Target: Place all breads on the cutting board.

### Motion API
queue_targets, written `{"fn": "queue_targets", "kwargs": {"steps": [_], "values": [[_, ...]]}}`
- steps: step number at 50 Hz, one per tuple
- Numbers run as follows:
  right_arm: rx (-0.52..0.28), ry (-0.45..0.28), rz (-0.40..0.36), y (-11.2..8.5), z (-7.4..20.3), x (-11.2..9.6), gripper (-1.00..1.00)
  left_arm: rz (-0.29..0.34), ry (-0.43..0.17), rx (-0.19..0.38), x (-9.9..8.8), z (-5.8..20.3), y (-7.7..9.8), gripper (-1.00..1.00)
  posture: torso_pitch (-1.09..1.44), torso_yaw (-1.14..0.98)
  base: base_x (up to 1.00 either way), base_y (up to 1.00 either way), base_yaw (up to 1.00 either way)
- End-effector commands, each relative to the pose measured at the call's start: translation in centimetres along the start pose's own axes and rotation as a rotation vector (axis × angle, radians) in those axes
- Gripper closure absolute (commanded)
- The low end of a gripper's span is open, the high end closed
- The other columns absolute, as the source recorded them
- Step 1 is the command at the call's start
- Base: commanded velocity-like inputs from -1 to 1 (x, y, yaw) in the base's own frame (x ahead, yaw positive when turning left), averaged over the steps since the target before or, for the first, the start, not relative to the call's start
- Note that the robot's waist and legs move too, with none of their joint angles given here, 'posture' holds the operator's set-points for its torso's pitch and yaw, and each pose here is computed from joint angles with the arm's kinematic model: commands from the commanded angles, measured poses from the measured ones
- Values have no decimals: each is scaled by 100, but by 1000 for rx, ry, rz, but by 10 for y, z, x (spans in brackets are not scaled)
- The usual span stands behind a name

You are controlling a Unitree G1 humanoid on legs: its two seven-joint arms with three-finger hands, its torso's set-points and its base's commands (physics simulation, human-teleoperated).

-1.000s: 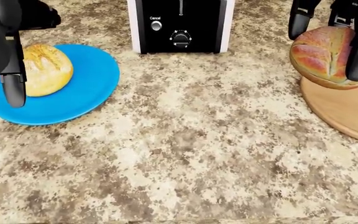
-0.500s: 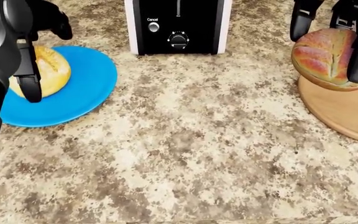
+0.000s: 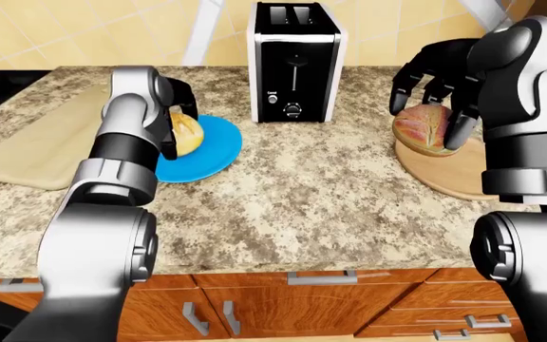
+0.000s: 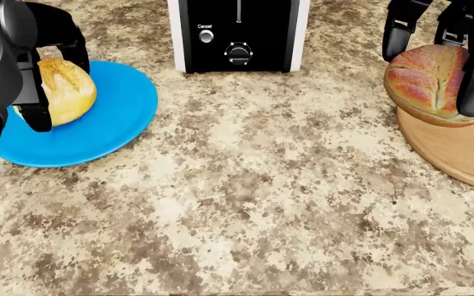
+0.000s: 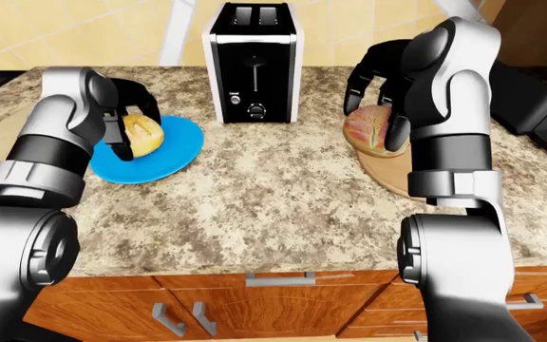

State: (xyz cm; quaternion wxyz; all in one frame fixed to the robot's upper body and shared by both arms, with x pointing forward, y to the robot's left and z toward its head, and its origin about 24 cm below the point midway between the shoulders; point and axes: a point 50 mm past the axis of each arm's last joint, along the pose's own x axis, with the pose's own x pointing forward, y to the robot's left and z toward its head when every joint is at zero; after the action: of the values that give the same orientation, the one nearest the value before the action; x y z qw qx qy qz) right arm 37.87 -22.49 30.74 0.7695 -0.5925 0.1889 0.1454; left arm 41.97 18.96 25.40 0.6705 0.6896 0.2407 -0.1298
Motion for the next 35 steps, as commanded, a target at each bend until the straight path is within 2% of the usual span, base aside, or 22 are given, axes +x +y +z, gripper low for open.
{"fn": "queue_targets", "kwargs": {"steps": [1, 10, 11, 13, 14, 16, 20, 22, 25, 28, 30, 31, 33, 35], "values": [[-10, -24, -102, -19, 6, -18, 100, 100, -9, -3, -15, 2, 23, -31, 0, 0, 0, 0, 0], [-8, -24, -101, -18, 5, -18, 100, 112, -22, -4, -11, 4, 19, -32, 0, 0, 0, 0, 0], [-8, -23, -101, -19, 4, -19, 100, 118, -28, -3, -11, 6, 20, -1, 0, 0, 0, 0, 0], [-8, -22, -101, -19, 4, -20, 100, 139, -44, -18, -15, 8, 25, 100, 0, 0, 0, 0, 0], [-9, -22, -102, -19, 5, -20, 100, 146, -53, -14, -17, 8, 28, 100, 0, 0, 0, 0, 0], [-8, -22, -99, -17, 4, -18, 100, 219, -75, -41, -28, 8, 46, 100, 0, 0, 0, 0, 0], [-8, -21, -98, -16, 3, -17, 100, 340, -104, -82, -43, 6, 67, 100, 0, 0, 0, 0, 0], [-7, -20, -98, -17, 3, -17, 100, 373, -112, -97, -46, 3, 73, 100, 0, 0, 0, 0, 0], [-8, -19, -96, -15, 3, -16, 100, 390, -119, -103, -48, 3, 75, 100, 0, 0, 0, 0, 0], [-9, -19, -96, -14, 3, -15, 100, 446, -117, -107, -50, 1, 79, 100, 0, 0, 0, 0, 0], [-8, -20, -98, -15, 3, -16, 100, 485, -118, -129, -53, -1, 83, 100, 0, 0, 0, 0, 0], [-8, -20, -100, -16, 3, -16, 100, 517, -130, -171, -58, -2, 89, 100, 0, 0, 0, 0, 0], [-8, -21, -107, -19, 3, -19, 100, 543, -138, -183, -63, -4, 94, 100, 0, 0, 0, 0, 0], [-4, -27, -118, -23, 5, -23, 100, 547, -155, -228, -70, -8, 100, 100, 0, 0, 0, 0, 0]]}}
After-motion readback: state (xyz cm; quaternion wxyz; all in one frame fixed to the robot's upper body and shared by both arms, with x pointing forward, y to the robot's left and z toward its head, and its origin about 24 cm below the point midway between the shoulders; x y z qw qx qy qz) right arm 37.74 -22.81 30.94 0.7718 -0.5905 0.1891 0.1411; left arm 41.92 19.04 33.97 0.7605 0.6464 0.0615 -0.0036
